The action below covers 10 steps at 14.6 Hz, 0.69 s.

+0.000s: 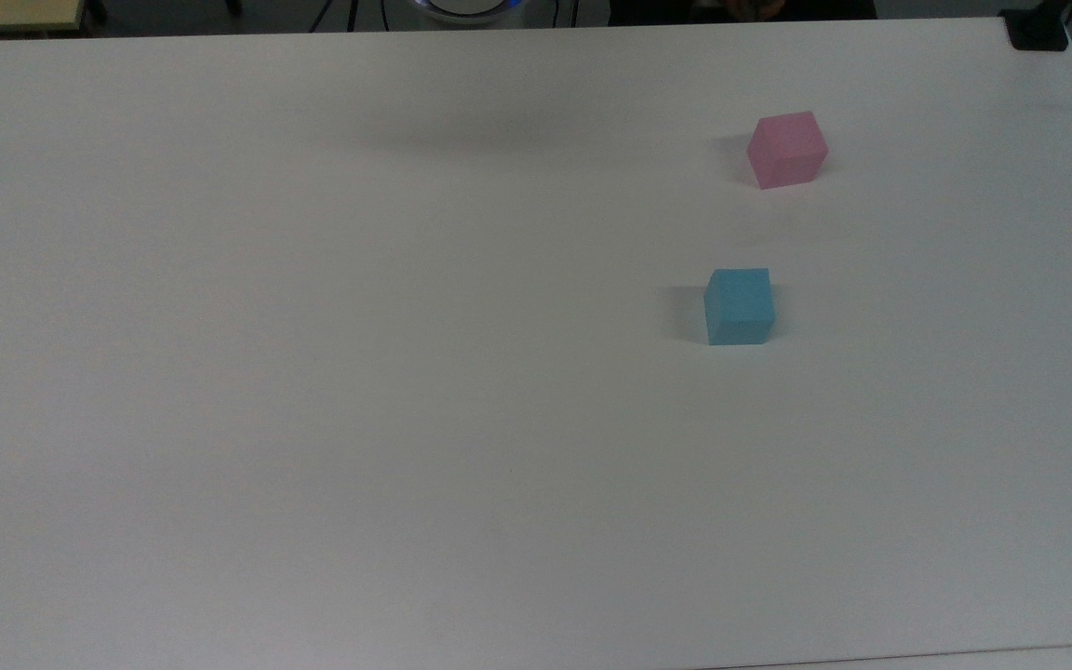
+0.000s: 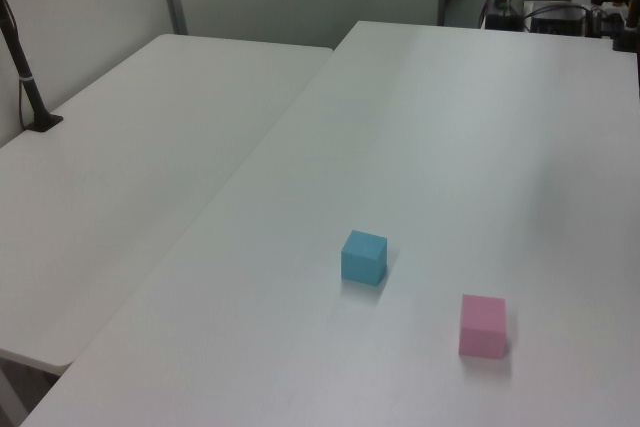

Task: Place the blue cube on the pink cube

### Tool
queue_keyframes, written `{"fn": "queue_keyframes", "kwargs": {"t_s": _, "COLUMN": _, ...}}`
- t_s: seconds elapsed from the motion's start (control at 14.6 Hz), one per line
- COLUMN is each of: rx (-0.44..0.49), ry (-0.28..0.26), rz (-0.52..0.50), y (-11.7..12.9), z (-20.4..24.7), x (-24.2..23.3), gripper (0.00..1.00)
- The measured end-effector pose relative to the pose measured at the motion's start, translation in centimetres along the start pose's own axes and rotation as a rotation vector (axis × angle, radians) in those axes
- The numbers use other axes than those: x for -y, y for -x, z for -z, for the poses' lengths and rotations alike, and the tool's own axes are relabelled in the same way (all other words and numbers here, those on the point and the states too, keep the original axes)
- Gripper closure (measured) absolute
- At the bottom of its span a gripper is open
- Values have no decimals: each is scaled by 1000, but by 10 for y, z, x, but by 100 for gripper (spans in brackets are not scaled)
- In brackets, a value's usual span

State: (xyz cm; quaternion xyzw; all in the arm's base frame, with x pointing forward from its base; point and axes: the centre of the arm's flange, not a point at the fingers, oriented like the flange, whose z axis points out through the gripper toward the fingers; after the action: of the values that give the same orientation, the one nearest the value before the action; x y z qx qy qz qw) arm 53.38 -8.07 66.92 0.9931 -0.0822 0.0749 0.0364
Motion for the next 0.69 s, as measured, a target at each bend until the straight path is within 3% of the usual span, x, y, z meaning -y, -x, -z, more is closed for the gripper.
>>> {"fn": "queue_keyframes", "kwargs": {"t_s": 0.27, "rx": 17, "ry": -4, "rz": 138, "y": 2, "z": -1, "x": 13, "gripper": 0}}
{"fn": "queue_keyframes", "kwargs": {"t_s": 0.69, "rx": 37, "ry": -5, "rz": 152, "y": 5, "z": -2, "x": 14, "gripper": 0}}
